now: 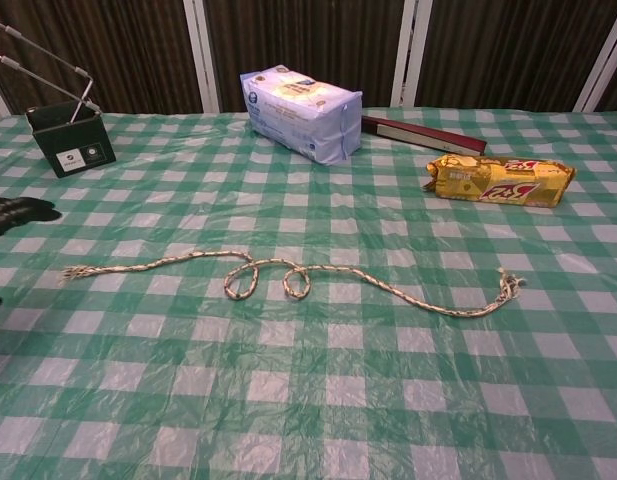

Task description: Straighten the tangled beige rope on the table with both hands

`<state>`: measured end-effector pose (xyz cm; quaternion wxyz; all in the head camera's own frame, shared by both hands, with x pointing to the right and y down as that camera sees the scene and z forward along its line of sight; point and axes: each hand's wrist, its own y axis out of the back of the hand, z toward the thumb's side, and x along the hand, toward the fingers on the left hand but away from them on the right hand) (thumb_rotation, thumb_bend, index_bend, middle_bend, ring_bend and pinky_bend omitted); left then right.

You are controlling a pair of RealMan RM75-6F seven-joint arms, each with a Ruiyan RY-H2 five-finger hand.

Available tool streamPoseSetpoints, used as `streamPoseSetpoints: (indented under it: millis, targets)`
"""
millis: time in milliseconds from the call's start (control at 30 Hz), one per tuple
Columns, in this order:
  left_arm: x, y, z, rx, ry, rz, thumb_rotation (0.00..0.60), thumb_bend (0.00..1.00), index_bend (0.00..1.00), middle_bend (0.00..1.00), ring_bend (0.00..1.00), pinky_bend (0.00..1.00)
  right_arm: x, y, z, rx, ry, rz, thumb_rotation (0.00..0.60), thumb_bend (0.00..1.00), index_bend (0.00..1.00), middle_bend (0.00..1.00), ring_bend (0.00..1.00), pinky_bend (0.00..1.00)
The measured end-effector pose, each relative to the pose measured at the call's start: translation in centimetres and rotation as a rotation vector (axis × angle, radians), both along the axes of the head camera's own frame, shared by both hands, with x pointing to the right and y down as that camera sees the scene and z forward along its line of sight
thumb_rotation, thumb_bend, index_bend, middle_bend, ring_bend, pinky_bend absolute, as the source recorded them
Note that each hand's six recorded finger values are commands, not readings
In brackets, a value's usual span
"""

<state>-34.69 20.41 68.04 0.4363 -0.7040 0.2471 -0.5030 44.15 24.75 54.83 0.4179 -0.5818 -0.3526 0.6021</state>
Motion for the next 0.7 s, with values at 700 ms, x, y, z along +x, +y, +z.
streamPoseSetpoints:
  millis: [700]
  targets:
    - [5.4, -3.9, 6.3, -0.006, 0.015, -0.086, 0.600, 0.47, 0.37, 0.00, 0.00, 0.05, -0.1, -0.3, 1.0, -0.025, 0.022, 0.011, 0.600, 0.41, 0.00, 0.00, 0.00, 0.00]
